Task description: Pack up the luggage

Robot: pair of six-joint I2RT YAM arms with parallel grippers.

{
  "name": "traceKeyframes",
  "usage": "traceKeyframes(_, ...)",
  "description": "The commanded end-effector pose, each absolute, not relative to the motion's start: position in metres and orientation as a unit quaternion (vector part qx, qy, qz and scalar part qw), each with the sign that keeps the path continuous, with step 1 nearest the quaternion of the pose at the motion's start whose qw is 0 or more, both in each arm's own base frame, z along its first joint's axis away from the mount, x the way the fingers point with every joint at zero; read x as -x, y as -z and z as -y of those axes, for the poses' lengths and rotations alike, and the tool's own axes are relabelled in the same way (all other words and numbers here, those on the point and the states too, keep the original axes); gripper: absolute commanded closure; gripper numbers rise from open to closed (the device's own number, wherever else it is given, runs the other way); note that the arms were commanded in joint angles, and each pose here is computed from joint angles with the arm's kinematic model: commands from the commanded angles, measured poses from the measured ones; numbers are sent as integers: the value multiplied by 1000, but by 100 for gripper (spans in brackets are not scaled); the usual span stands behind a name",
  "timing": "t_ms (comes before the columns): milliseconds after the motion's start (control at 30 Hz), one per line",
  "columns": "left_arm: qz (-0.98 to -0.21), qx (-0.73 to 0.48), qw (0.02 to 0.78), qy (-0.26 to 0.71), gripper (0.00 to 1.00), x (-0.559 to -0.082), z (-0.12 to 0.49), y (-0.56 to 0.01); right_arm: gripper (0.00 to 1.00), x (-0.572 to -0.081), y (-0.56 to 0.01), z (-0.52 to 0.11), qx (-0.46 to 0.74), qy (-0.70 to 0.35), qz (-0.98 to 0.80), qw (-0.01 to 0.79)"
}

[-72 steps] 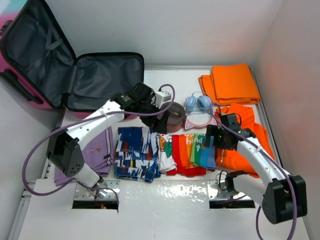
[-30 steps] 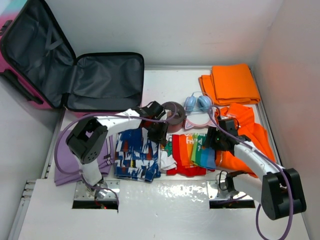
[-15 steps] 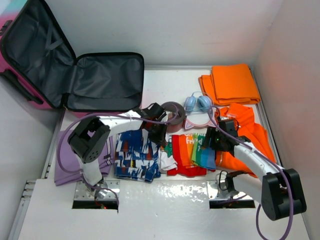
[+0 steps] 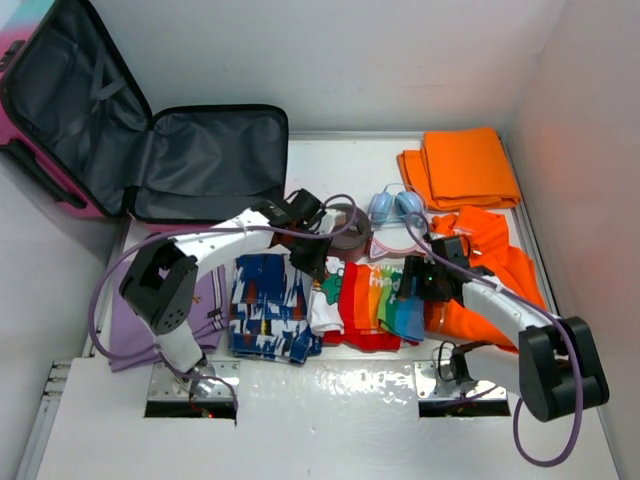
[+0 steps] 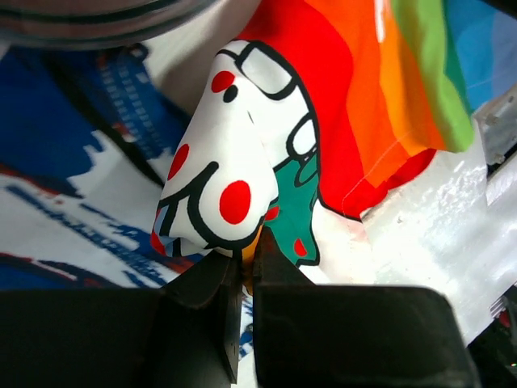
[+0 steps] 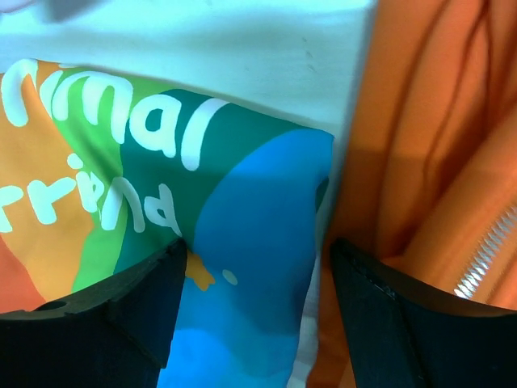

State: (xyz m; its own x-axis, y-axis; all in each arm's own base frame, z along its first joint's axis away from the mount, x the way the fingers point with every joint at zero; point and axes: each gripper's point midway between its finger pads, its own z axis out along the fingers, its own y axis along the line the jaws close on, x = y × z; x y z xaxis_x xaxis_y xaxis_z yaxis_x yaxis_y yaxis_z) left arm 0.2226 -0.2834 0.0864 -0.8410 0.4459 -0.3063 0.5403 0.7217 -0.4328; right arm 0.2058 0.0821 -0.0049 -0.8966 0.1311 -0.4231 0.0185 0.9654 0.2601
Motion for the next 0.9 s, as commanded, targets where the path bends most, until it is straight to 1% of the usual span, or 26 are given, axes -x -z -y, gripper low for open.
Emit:
traceKeyframes(0, -923, -266, 88, 264, 100, -226, 271, -85, 30, -204, 12, -94, -38, -154, -964, 215)
traceKeyframes(67, -922, -266, 84, 268, 100, -227, 273, -81, 32, -202, 16, -98, -44, -168, -961, 214)
traceKeyframes(167, -920, -263, 81, 278, 100, -226, 278, -79, 40, -195, 24, -101, -45, -173, -962, 208)
traceKeyframes(300, -918, -262, 86, 285, 100, -230, 282, -80, 59, -192, 29, -107, -35, -176, -964, 195)
traceKeyframes(333, -918, -263, 88, 283, 100, -231, 282, -80, 72, -193, 29, -108, -32, -176, -964, 194)
traceKeyframes(367, -918, -265, 92, 281, 100, -232, 282, -81, 73, -198, 24, -108, -29, -172, -964, 200)
traceKeyframes(433, -918, -273, 108, 268, 100, -239, 279, -88, 60, -194, 20, -103, -8, -139, -972, 187)
traceKeyframes(467, -918, -277, 115, 261, 100, -242, 276, -90, 51, -209, 7, -100, 3, -116, -971, 211)
traceKeyframes(500, -920, -282, 123, 243, 100, -246, 270, -90, 43, -212, 2, -97, 10, -101, -971, 215)
traceKeyframes(567, -921, -282, 140, 230, 100, -257, 261, -98, 34, -219, -11, -90, 24, -75, -971, 226)
traceKeyframes(667, -923, -281, 146, 220, 100, -267, 251, -110, 33, -230, -31, -90, 44, -71, -963, 257)
traceKeyframes(733, -921, -289, 147, 215, 100, -268, 244, -113, 32, -239, -37, -99, 50, -95, -955, 277)
traceKeyframes(767, -922, -286, 146, 217, 100, -267, 242, -114, 30, -236, -33, -105, 52, -112, -954, 272)
traceKeyframes(800, -921, -286, 143, 221, 100, -265, 241, -114, 29, -232, -26, -116, 55, -140, -955, 255)
traceKeyframes(833, -925, -281, 137, 217, 100, -265, 236, -109, 29, -235, -23, -123, 43, -159, -952, 256)
traceKeyframes(867, -927, -279, 134, 211, 100, -264, 234, -105, 29, -227, -12, -124, 37, -165, -956, 240)
